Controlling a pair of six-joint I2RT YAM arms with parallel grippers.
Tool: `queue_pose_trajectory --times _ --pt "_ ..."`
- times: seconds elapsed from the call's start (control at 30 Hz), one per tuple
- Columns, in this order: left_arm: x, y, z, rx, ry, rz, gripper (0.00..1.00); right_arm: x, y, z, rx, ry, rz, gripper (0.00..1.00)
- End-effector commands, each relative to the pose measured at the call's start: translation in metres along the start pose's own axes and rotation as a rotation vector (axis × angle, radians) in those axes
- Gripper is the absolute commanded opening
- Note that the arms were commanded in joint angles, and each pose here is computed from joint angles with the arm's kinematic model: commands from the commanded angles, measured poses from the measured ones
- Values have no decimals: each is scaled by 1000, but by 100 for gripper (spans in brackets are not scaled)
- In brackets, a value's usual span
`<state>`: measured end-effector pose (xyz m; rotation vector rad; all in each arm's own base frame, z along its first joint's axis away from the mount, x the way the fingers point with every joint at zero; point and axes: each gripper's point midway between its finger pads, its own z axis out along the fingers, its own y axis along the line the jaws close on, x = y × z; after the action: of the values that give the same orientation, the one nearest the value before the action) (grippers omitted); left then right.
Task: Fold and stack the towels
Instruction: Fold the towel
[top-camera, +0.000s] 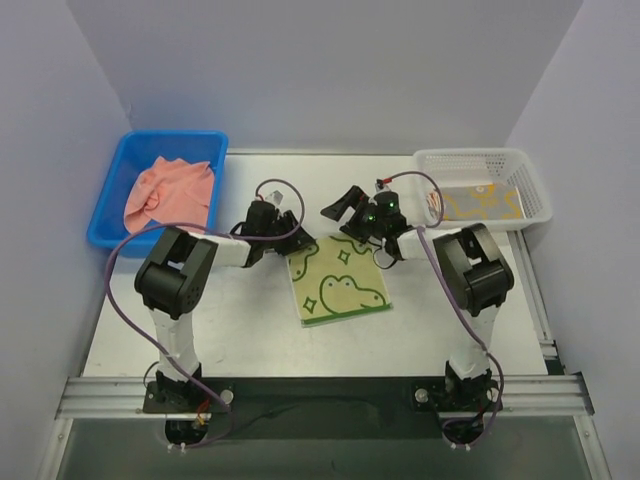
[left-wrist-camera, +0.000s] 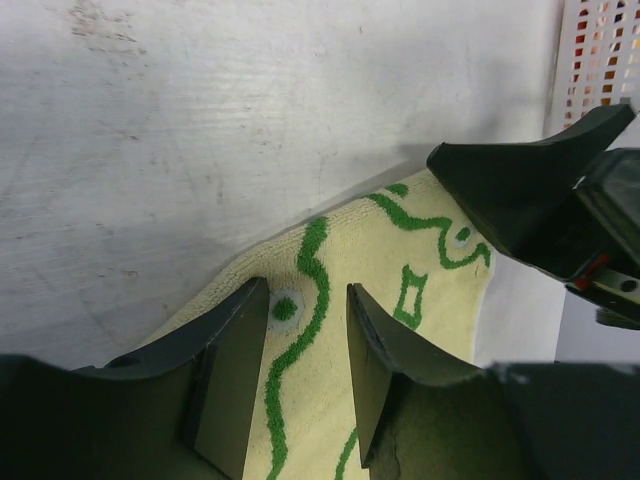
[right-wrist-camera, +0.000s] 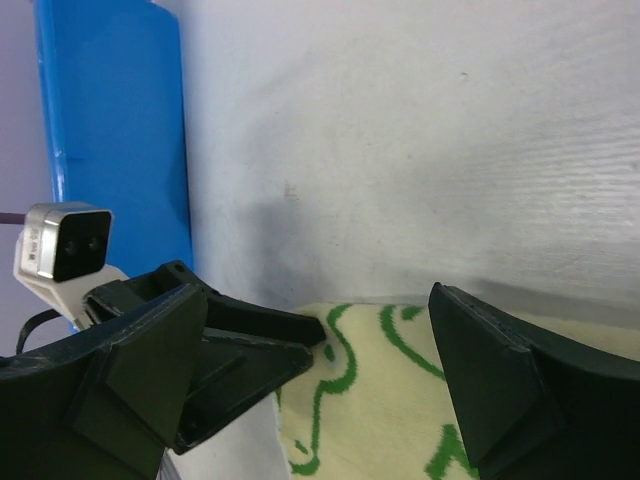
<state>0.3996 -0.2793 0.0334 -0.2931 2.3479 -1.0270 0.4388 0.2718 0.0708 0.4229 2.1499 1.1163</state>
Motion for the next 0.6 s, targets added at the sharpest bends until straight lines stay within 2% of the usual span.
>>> queue_pose_trajectory --times 0.0,0.2,0.4,0.57 --pt "-2 17 -2 -7 -29 -28 48 -5 -21 0 31 -37 5 100" --pt "10 38 -7 -46 -18 -59 47 -1 -64 -9 88 -59 38 99" --pt "17 49 -11 -66 -5 -62 45 -19 -89 -19 119 -132 64 100" --pt "22 43 -7 -36 31 -61 45 -46 -57 -25 62 -172 3 99"
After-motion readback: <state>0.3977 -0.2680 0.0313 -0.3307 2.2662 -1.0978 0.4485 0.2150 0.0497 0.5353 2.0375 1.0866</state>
